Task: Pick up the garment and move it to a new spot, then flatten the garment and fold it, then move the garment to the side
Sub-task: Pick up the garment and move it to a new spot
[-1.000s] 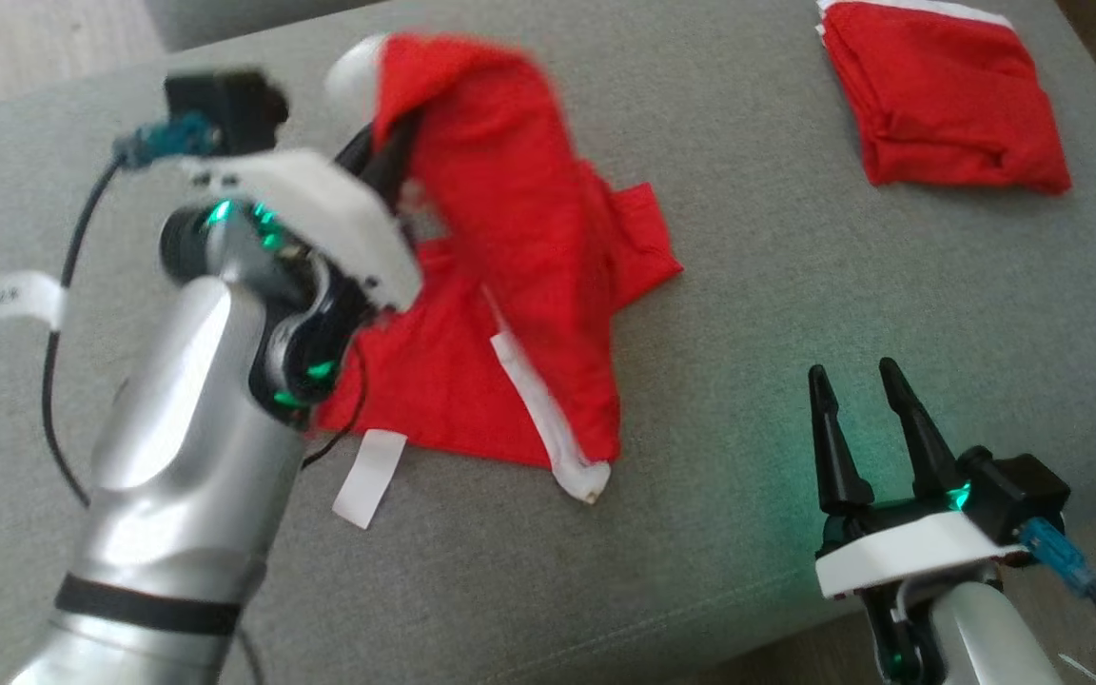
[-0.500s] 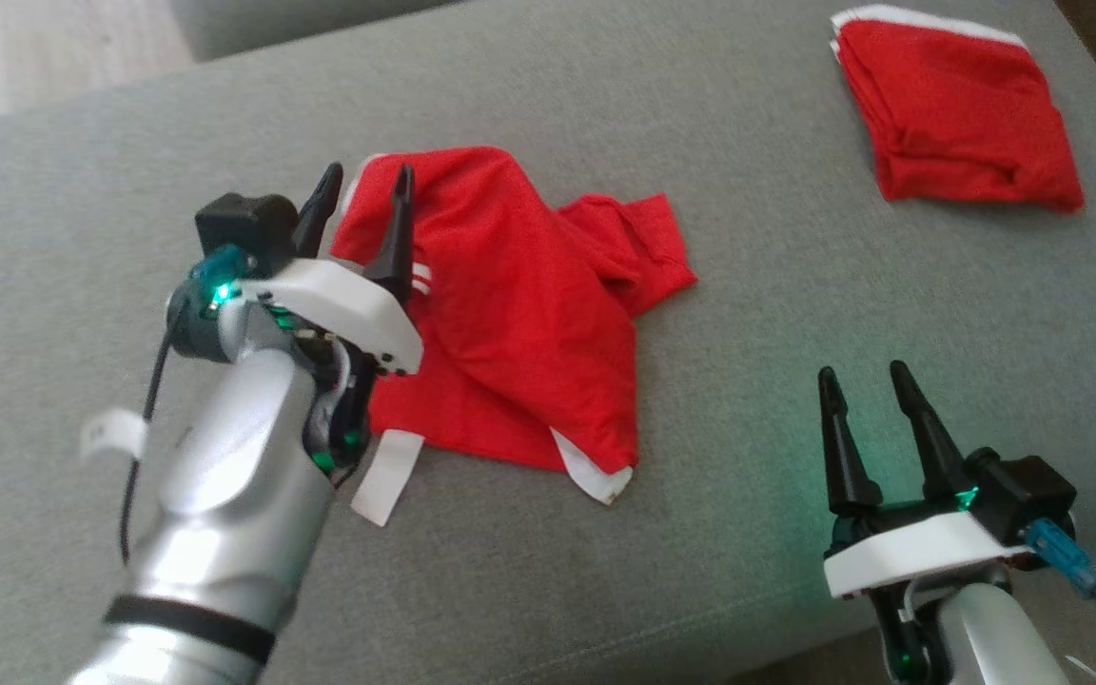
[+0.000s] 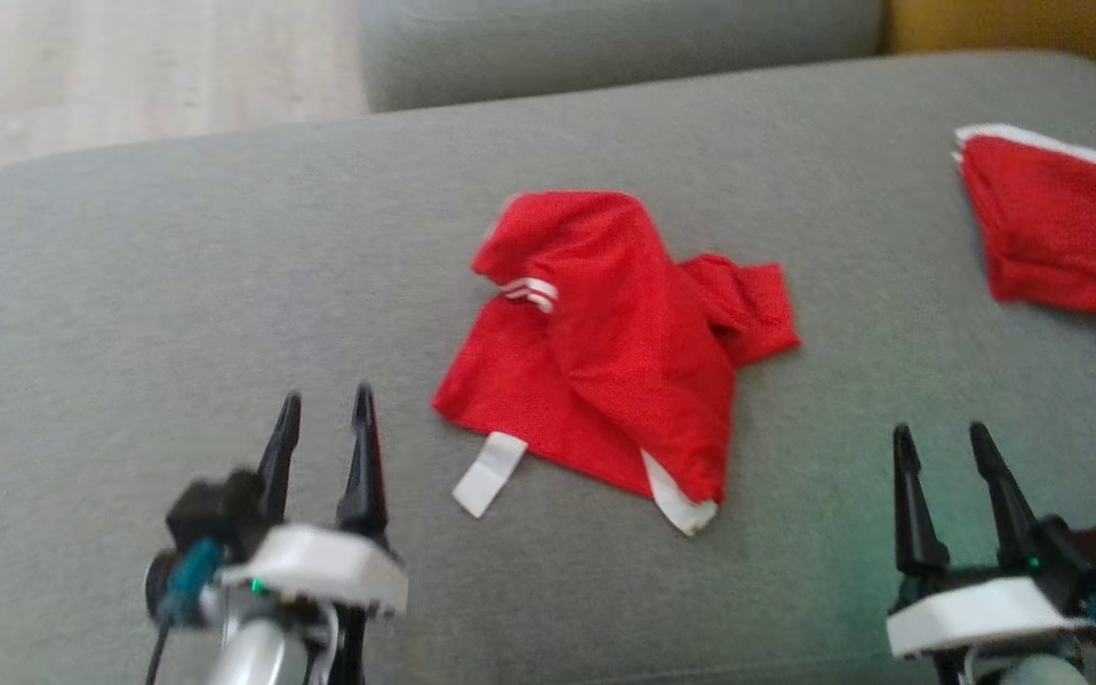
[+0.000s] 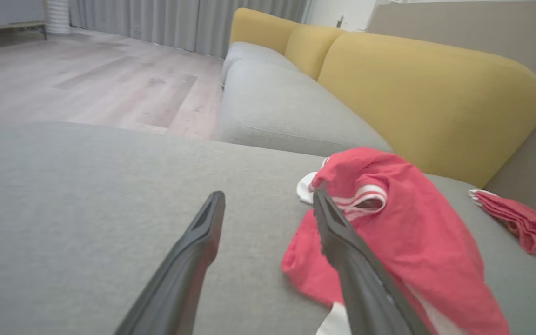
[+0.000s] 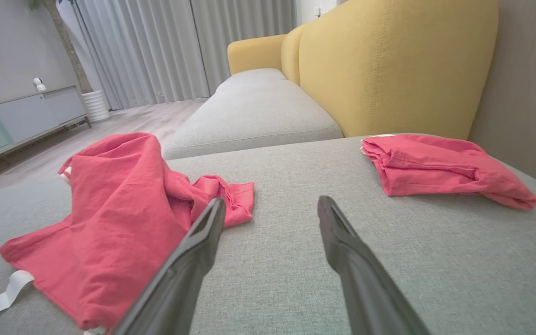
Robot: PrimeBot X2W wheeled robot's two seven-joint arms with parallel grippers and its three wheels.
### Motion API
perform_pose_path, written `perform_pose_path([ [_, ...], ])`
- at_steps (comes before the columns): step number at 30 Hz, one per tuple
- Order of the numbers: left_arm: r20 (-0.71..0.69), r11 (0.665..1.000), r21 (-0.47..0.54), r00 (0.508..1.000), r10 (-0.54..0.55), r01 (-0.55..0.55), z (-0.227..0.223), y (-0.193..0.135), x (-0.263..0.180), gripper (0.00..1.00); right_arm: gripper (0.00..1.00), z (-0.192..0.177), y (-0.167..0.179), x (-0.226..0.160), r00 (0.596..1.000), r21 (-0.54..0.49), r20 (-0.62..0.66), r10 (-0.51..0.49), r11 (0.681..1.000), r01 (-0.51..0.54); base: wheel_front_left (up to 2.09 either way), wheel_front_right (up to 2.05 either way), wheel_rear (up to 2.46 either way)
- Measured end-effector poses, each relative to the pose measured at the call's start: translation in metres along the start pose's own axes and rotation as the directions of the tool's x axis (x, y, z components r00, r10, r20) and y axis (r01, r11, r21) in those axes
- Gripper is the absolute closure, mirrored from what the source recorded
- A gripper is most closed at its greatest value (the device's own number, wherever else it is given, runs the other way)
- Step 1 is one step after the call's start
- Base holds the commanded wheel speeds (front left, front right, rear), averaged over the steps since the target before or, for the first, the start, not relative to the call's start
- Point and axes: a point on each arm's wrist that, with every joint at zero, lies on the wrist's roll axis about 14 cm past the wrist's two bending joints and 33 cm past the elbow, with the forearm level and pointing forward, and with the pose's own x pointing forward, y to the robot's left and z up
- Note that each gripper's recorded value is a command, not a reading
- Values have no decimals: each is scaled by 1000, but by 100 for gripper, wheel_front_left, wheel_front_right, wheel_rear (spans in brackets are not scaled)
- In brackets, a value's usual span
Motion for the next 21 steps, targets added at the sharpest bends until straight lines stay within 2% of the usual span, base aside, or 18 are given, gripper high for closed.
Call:
perform_pose_path([
  [11,55,973,77,976,213,-217,11,61,-86,0,0,3,22,-2,997,-22,10,81,996,-81,0,0,0],
  [21,64,960,100,964,258,-263,11,79,-112,0,0,3,31,-5,994,-39,9,113,993,-112,0,0,0],
])
